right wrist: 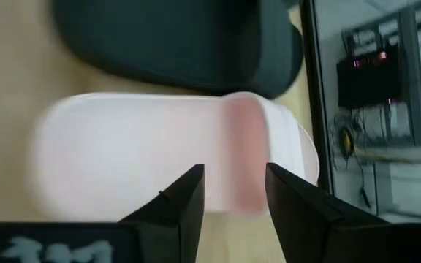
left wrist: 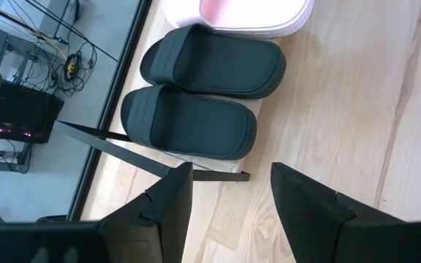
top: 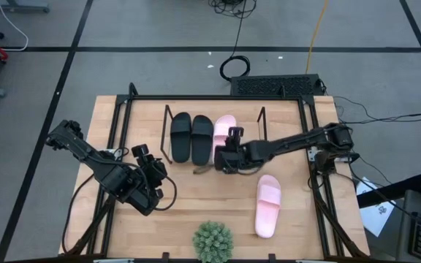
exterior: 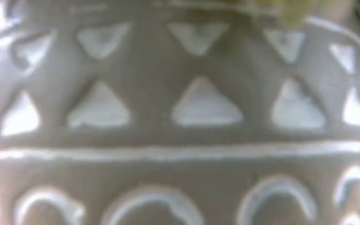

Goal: Pick and place slides into the shelf
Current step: Put the pink slide on the shelf

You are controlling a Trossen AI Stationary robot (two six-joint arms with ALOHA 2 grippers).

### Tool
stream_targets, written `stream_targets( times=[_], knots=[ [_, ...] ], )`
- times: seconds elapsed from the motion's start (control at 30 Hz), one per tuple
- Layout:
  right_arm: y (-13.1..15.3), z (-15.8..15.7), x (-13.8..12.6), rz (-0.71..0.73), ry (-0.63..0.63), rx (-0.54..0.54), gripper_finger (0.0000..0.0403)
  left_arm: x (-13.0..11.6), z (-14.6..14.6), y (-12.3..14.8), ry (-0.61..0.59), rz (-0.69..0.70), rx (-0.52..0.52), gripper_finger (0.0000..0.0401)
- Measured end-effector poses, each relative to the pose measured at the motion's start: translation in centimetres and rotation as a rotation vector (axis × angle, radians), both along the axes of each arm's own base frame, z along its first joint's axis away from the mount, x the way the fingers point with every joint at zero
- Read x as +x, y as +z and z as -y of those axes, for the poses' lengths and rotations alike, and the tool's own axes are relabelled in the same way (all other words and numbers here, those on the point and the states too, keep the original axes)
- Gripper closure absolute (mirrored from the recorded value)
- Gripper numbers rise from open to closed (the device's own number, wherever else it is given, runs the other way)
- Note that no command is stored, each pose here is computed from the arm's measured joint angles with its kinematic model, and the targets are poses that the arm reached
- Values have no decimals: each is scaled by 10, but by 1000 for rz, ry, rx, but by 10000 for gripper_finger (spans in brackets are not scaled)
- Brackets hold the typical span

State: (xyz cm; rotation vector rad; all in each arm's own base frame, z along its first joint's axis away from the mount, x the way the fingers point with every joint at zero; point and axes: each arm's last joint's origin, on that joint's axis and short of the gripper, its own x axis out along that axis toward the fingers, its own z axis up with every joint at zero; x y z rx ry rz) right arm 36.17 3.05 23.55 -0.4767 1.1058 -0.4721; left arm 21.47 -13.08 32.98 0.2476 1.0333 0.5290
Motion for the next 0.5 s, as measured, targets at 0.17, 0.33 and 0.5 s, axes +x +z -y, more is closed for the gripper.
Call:
stream_targets(
  times=[0.17,0.33,0.5],
  knots=[
    [12,-46,-22,-11,80,96,266,0,0,0,0,-2,1,213],
    [10,-93,-58,-117,81,136,266,0,0,0,1,-1,1,213],
    [8,-127,-86,-113,-23,219,266,0,0,0,8,5,-3,213]
  ],
)
